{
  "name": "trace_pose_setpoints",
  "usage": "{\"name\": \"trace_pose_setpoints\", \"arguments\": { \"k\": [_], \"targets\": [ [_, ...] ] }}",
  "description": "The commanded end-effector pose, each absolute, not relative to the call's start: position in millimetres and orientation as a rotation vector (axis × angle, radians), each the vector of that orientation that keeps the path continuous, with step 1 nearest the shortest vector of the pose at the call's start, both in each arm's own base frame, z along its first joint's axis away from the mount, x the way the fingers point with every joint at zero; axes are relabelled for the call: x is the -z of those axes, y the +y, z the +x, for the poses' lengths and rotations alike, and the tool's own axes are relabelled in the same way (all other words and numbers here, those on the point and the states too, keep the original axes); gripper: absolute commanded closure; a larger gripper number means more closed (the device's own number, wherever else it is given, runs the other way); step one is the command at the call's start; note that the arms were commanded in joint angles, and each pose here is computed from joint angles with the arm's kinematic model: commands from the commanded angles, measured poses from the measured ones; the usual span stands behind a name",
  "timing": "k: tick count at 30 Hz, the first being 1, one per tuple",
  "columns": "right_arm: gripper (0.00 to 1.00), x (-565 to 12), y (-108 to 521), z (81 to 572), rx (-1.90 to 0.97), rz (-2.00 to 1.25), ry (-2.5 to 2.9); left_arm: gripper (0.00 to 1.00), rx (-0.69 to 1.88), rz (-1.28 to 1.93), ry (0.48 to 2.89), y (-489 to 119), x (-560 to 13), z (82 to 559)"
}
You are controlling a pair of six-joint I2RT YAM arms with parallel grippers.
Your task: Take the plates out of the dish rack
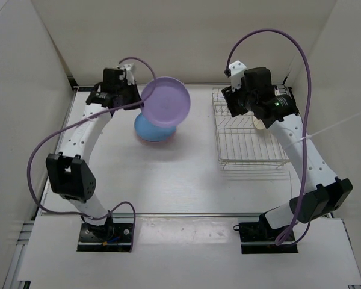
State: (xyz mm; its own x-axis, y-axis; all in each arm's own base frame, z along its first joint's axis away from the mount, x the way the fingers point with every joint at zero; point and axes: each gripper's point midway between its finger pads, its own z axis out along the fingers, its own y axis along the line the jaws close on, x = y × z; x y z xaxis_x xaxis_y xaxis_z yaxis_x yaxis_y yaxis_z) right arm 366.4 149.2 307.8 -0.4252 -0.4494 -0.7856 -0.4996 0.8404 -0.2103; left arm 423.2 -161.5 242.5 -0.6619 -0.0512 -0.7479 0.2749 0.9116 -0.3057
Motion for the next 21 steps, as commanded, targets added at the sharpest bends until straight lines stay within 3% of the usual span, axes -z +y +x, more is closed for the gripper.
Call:
{"name": "trace_pose_setpoints", "arguments": {
  "k": [1,11,21],
  "targets": [
    [0.43,-329.9,138.3,371.0,-0.001,-0.616,2.010,0.89,0.462,-0.070,2.269,-124.2,-241.9,465.6],
    [0.42,-339.9,130.6,370.1,0.039,-0.596,1.984,0.89,0.615,-0.219,2.495,-107.5,-149.9,492.6],
    [0.42,-343.3,129.7,368.2,0.037,-0.592,1.975,0.89,0.610,-0.278,2.541,-95.9,-131.8,486.6]
  ]
}}
